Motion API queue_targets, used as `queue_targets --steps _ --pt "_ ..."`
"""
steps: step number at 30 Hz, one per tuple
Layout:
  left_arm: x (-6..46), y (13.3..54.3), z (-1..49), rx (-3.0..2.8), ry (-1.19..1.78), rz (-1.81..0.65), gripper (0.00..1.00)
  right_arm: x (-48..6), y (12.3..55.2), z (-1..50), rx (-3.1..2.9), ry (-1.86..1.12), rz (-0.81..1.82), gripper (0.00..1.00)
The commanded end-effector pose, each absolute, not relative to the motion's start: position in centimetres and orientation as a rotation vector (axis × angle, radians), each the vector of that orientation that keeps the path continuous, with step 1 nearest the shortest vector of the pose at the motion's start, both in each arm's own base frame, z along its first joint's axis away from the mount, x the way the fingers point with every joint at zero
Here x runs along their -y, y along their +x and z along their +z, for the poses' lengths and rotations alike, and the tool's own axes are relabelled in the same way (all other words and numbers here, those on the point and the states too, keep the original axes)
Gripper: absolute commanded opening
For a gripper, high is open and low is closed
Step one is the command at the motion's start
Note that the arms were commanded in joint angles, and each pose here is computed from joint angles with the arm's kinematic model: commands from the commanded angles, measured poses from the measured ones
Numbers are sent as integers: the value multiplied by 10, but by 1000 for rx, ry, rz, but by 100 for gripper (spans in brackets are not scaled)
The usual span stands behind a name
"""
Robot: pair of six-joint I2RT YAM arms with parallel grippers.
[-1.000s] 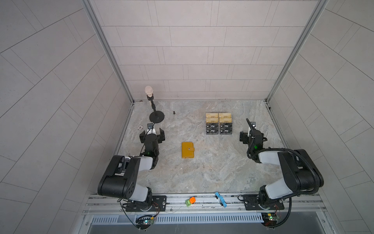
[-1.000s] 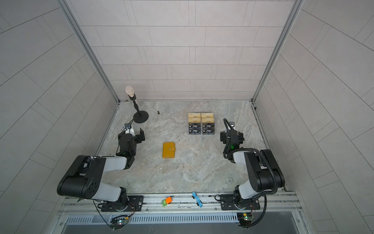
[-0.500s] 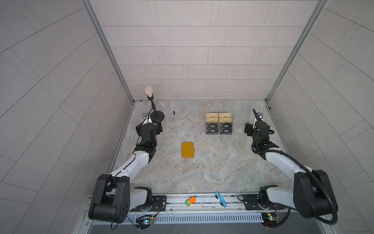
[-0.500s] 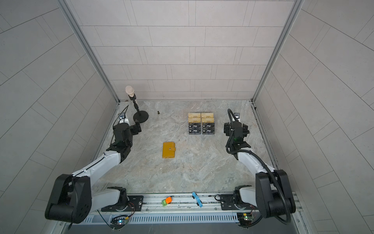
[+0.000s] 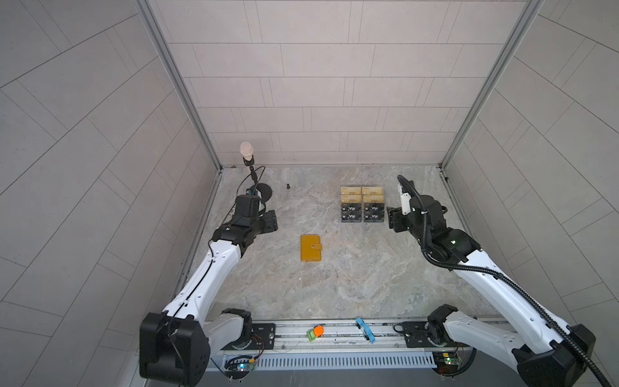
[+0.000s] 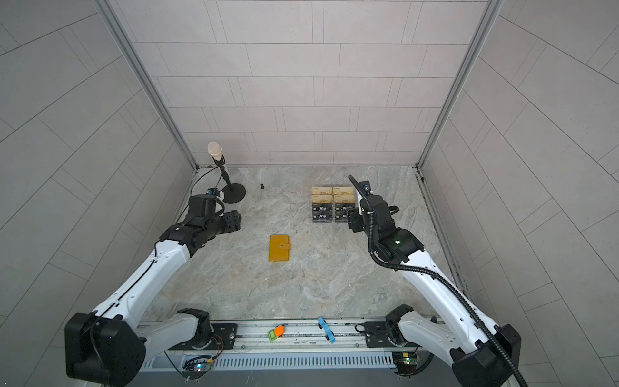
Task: Insert credit cards into a card holder
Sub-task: Pick up the card holder from the center of the table.
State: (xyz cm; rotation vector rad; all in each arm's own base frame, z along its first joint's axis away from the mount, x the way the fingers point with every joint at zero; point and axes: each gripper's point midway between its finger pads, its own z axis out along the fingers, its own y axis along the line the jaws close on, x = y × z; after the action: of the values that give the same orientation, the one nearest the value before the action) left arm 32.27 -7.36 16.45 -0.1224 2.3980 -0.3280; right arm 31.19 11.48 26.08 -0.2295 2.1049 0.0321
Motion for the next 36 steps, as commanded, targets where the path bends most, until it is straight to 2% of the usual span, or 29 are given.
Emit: queue_targets --steps 1,5,10,15,23,28,36 --pt "126 289 147 -2493 -55 -688 72 -138 291 246 -2224 -296 73 69" --pt "142 289 128 -2498 -56 -786 71 -192 291 240 -2264 -335 245 58" --pt "150 291 101 -2558 -38 -832 70 -244 293 210 -2372 -394 318 45" --pt "154 303 85 -2581 -69 -847 67 -286 298 183 -2423 -415 390 44" --pt "163 306 63 -2597 -109 -933 61 -340 309 129 -2526 -459 507 32" --pt "159 300 55 -2586 -151 -922 61 -357 313 100 -2586 -463 532 27" --pt "161 303 50 -2551 -198 -959 57 -371 311 78 -2609 -493 538 25"
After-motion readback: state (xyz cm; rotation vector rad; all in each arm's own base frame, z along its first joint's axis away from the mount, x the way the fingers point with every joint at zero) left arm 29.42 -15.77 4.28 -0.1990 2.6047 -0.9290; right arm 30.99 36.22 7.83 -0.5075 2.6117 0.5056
